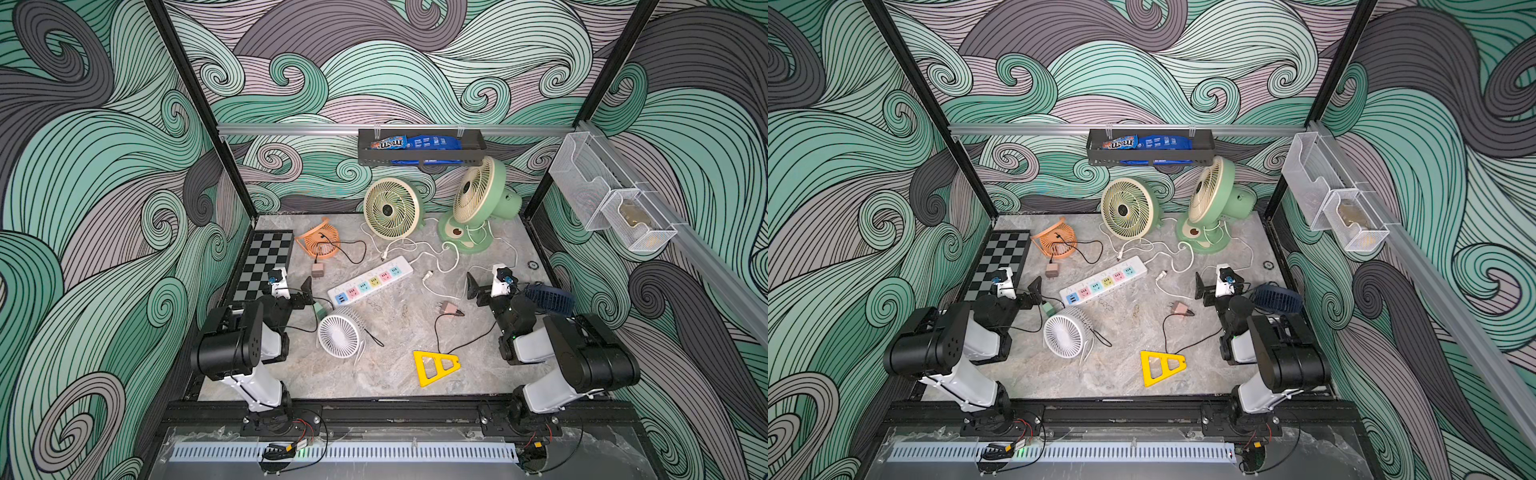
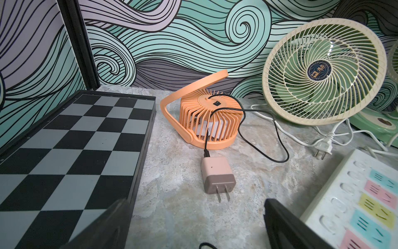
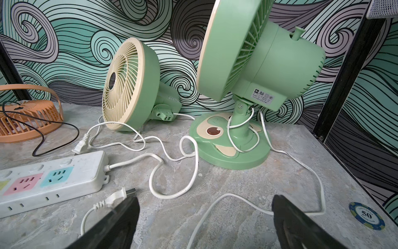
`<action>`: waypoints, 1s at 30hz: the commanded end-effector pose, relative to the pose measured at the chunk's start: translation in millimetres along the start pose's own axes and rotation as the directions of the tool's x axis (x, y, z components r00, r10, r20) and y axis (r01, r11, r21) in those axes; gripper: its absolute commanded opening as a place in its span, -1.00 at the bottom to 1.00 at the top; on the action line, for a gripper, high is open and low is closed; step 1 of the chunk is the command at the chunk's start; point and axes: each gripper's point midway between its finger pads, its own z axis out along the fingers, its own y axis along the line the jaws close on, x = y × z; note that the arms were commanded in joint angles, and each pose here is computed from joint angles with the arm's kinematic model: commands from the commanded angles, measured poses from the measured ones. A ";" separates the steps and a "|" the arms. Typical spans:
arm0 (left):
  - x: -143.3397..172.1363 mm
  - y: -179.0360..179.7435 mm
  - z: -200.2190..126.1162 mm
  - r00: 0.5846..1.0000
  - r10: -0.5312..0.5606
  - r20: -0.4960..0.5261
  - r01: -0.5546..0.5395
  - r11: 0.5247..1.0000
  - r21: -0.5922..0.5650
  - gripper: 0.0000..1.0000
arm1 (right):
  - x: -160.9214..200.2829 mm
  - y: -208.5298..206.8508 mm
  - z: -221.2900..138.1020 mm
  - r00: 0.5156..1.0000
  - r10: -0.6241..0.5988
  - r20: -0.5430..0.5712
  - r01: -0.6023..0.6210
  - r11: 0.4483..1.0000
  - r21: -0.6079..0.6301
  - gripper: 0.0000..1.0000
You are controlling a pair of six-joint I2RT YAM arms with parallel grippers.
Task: Unplug the desk fan from the power strip
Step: Reset both arms
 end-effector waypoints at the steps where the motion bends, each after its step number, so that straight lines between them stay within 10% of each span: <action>1: -4.3 -1.3 1.1 1.000 0.000 0.020 0.000 1.000 0.000 0.98 | -3.9 3.7 3.6 1.000 -0.017 0.014 0.017 1.000 -0.020 0.98; 24: -4.0 -1.6 1.1 1.000 -0.001 0.020 0.001 1.000 0.002 0.98 | -15.9 26.8 -26.8 0.991 -0.070 0.115 0.086 0.987 -0.132 0.98; 30: -4.1 -1.8 1.1 1.000 0.000 0.020 0.000 1.000 0.002 0.98 | -28.8 -26.0 -46.2 0.981 0.055 0.188 -0.083 0.985 0.149 0.98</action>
